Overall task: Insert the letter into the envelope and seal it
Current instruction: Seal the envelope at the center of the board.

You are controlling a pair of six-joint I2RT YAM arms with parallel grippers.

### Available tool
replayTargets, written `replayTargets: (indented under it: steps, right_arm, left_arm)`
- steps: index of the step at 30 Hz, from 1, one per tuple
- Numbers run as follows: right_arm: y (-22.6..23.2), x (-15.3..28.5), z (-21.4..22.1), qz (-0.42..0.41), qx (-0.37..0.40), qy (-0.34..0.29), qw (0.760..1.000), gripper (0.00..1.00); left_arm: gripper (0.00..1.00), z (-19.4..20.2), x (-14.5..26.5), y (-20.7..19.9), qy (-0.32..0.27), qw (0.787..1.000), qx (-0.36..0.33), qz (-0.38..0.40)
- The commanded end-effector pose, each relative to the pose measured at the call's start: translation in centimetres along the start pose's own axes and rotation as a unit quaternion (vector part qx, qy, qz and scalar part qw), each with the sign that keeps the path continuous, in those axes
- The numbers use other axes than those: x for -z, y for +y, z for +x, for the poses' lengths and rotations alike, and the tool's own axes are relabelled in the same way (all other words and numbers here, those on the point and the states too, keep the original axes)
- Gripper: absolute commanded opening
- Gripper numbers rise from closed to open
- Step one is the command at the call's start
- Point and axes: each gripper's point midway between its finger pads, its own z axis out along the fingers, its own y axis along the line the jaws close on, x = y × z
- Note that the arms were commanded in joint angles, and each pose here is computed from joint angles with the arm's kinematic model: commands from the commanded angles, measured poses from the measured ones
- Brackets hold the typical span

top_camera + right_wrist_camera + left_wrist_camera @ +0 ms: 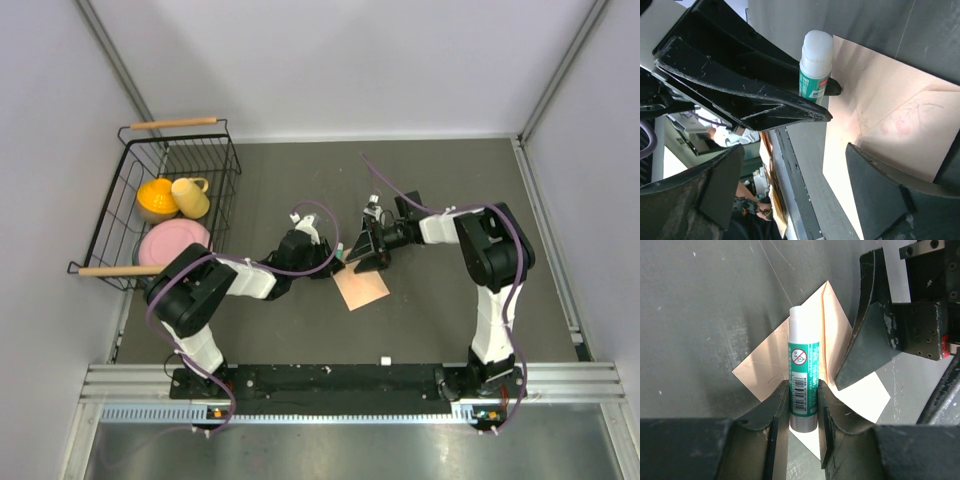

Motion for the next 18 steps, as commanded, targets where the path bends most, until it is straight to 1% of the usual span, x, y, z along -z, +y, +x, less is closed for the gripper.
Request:
replayTargets:
  steps: [1, 2, 3, 5, 9, 12, 15, 18]
  right_arm:
    - [1.9, 0.2, -1.1, -0.034, 0.038, -0.021, 0.998, 0.86]
    - [1.5, 0.1, -1.1, -0.029, 0.031, -0.023, 0.999, 0.89]
    - [1.2, -0.1, -1.0, -0.027, 0.03, -0.023, 0.999, 0.95]
    - [0.3, -0.2, -0.8, -0.02, 0.028, -0.024, 0.999, 0.98]
    - [-2.8, -0.7, -0.3, 0.003, -0.009, -0.02, 1.0, 0.99]
    - [-3.4, -0.7, -0.2, 0.009, -0.02, -0.021, 1.0, 0.99]
    - [-2.3, -0.5, -0.1, -0.005, -0.012, -0.019, 1.0, 0.99]
    - [0.2, 0.1, -0.9, -0.03, 0.014, -0.029, 0.999, 0.99]
  left_arm:
    - [0.0, -0.4, -0.4, 0.1, -0.004, 1.0, -0.001, -0.004]
    - [0.0, -0.4, -0.4, 0.2, -0.004, 1.0, -0.001, -0.005]
    - [0.0, -0.4, -0.4, 0.2, -0.004, 1.0, -0.001, -0.005]
    - [0.0, -0.4, -0.3, 0.2, -0.004, 1.0, -0.001, -0.006]
    - [0.0, -0.3, -0.3, 0.3, -0.003, 1.0, -0.001, -0.007]
    - [0.0, -0.5, -0.3, 0.3, -0.006, 1.0, -0.002, -0.007]
    - [0.0, -0.4, -0.2, 0.4, -0.005, 1.0, -0.001, -0.008]
    - [0.0, -0.5, -0.1, 0.4, -0.006, 1.0, -0.003, -0.007]
